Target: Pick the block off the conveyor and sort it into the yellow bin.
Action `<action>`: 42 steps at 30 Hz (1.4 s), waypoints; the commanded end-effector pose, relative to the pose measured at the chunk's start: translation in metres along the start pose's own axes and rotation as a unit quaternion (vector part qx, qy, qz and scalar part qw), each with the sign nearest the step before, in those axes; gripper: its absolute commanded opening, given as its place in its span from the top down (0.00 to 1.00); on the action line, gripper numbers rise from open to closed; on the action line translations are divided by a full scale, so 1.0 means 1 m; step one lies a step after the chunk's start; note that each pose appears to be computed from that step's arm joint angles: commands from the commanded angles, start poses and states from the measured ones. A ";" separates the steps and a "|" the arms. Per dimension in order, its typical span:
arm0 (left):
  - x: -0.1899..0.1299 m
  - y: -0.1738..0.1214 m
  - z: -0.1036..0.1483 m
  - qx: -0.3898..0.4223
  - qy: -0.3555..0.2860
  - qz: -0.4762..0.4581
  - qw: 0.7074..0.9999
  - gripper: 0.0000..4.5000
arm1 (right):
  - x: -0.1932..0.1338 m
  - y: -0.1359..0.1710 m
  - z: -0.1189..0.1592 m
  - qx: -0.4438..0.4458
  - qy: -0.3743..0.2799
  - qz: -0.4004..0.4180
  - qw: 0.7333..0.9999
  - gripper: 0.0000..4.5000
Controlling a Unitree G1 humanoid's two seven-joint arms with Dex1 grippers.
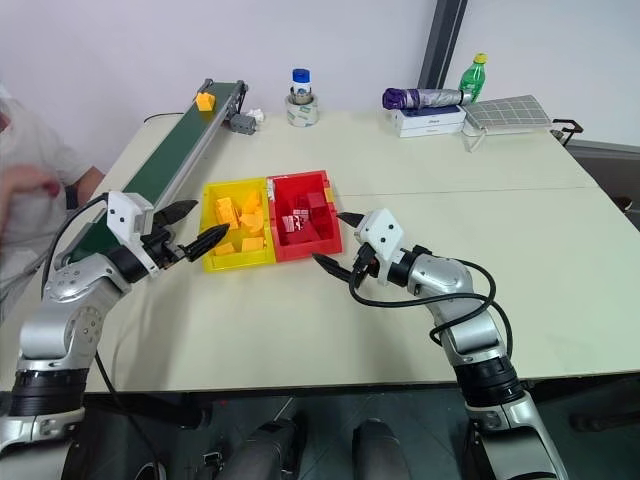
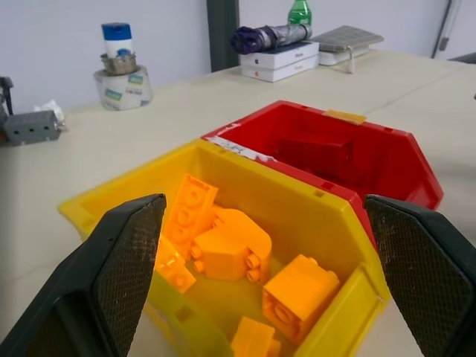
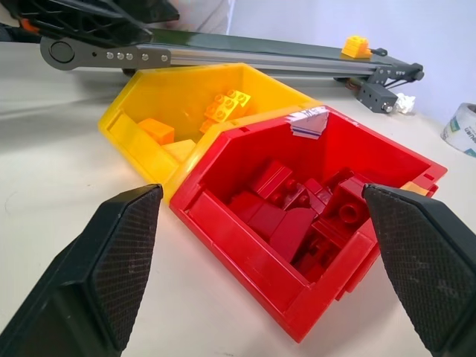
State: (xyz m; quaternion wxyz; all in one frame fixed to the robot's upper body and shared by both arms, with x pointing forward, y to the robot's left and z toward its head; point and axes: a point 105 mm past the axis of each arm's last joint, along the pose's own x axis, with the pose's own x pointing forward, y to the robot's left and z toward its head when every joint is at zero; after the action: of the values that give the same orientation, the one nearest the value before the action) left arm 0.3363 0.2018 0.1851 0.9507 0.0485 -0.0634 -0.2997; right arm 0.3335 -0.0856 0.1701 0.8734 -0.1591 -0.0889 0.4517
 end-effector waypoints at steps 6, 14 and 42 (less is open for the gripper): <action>-0.039 0.013 0.011 -0.015 -0.022 0.071 0.997 0.00 | 0.000 0.001 0.012 -0.014 -0.022 0.005 1.000 0.00; -0.073 0.030 0.014 0.039 -0.047 0.188 0.980 0.00 | 0.003 0.001 0.011 -0.012 -0.023 0.012 1.000 0.00; -0.086 0.066 0.007 0.062 -0.053 0.334 0.939 0.00 | 0.003 0.003 0.012 -0.005 -0.030 0.010 0.999 0.00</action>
State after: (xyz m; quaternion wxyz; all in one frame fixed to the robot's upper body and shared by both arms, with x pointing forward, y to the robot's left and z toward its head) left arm 0.3032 0.3060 0.1801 0.9902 0.0551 -0.1231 0.0370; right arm 0.3334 -0.0813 0.1682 0.8681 -0.1532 -0.0887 0.4638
